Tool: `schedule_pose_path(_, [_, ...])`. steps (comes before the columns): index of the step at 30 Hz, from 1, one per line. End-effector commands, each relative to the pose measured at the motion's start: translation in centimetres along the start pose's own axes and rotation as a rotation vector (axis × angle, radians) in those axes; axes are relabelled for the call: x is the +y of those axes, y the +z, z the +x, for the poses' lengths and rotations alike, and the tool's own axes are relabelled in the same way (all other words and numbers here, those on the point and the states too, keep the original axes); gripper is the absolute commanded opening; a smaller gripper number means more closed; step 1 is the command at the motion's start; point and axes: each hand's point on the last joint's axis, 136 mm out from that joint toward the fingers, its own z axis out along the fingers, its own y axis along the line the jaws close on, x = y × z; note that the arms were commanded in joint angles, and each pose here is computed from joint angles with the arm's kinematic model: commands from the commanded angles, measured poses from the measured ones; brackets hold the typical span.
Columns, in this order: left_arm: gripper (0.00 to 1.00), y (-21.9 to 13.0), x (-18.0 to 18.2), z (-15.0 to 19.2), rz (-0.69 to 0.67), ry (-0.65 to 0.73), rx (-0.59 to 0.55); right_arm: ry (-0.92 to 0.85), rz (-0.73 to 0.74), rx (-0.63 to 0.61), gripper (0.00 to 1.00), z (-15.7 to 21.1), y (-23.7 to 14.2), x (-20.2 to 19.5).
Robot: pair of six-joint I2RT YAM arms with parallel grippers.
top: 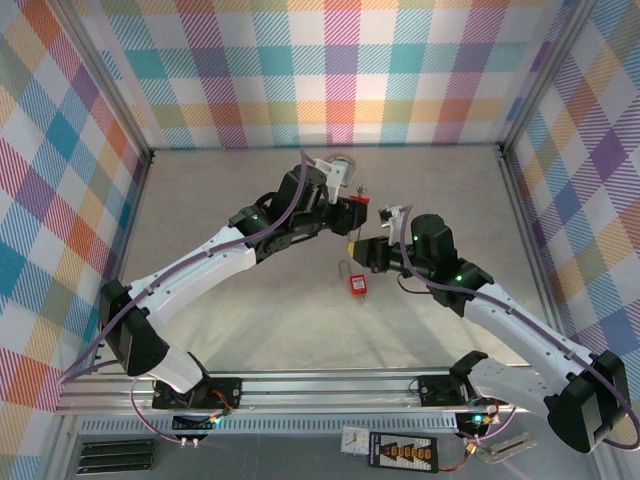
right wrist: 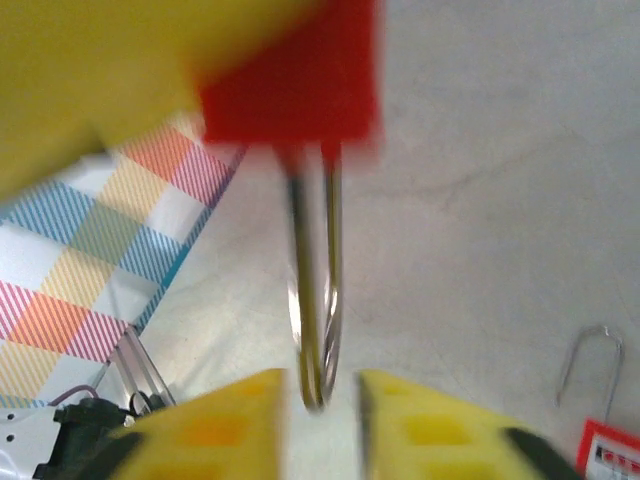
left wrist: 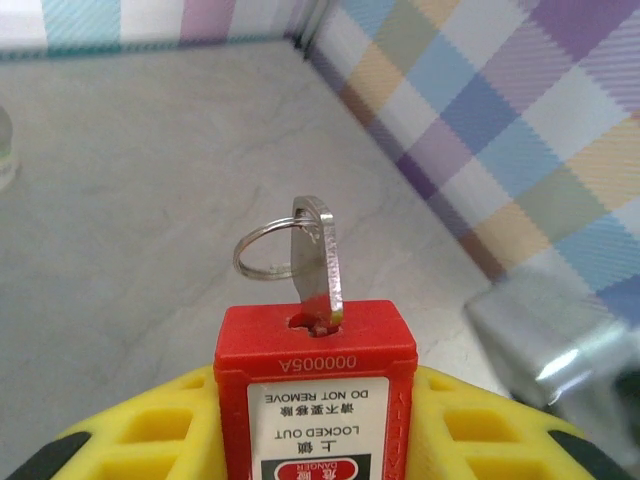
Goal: Unlock with the key
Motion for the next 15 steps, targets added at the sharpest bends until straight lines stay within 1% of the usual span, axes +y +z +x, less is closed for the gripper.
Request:
schedule_pose_path(1, [0.00,-3.0,-1.8,-4.9,0.056,0.119,-0.184,0.051,0.101,0.056,0.66,1.3,-1.3,-1.4])
schedule_pose_path(2, [0.00,-3.1,-1.6,-4.4,0.053,0.152,-0.169,0.071,0.143,0.054,0.73,1.1,-1.8,-2.0])
schedule_pose_path(3, [0.00,-3.2,-1.4,-3.9,0.042,0.186,-0.148,0.095,0.193,0.054,0.77,0.9,-2.4,-2.8])
schedule_pose_path(5, [0.00,-3.5,-0.6,-2.8,0.002,0.237,-0.099,0.142,0.276,0.059,0.81,0.4,-3.6,-4.3])
schedule_pose_path(6, [0.00,-3.6,0.1,-1.7,-0.026,0.264,-0.057,0.158,0.306,0.057,0.82,0.2,-4.2,-4.8])
schedule_pose_path(10, [0.00,-4.2,2.7,1.2,-0.105,0.343,0.048,0.169,0.310,0.015,0.90,-0.7,-5.6,-4.9])
schedule_pose_path(15, [0.00,-4.6,5.8,5.7,-0.183,0.464,0.211,0.161,0.327,0.008,0.94,-0.9,-6.3,-5.2])
